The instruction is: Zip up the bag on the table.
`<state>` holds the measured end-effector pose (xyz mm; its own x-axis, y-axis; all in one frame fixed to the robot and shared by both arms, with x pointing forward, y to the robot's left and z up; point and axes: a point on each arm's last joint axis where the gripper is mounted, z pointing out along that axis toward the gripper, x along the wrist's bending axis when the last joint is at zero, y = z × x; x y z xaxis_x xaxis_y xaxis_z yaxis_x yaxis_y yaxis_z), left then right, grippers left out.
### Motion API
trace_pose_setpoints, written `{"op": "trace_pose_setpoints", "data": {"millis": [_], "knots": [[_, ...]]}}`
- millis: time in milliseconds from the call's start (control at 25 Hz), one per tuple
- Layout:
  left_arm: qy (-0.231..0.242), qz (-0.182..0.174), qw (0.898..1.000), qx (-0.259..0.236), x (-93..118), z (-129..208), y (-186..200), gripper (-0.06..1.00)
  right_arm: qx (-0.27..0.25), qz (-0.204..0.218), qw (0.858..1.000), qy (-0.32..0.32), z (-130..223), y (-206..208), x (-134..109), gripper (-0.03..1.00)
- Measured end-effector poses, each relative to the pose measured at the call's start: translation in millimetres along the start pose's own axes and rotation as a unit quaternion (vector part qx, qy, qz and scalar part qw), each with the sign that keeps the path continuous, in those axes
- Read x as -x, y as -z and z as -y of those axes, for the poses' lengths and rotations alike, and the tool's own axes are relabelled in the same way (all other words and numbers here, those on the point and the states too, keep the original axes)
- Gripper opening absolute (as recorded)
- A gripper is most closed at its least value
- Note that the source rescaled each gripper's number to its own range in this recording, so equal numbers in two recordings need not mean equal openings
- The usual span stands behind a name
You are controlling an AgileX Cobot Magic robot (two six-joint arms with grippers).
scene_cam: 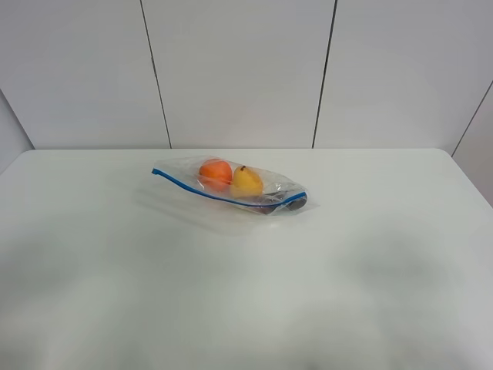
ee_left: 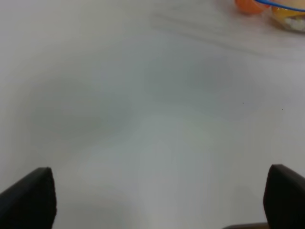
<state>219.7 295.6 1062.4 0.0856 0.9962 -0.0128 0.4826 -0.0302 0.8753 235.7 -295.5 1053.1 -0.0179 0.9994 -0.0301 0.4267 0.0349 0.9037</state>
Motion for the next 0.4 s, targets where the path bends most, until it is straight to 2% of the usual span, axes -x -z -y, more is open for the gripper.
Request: {"op": "trace_pose_setpoints", "data": {"millis": [400], "knots": [[0.000, 0.000, 1.000, 0.000, 0.0, 0.0, 0.0, 1.00, 0.000, 0.004, 1.000, -0.001, 0.4, 0.0, 0.7, 1.00]]}}
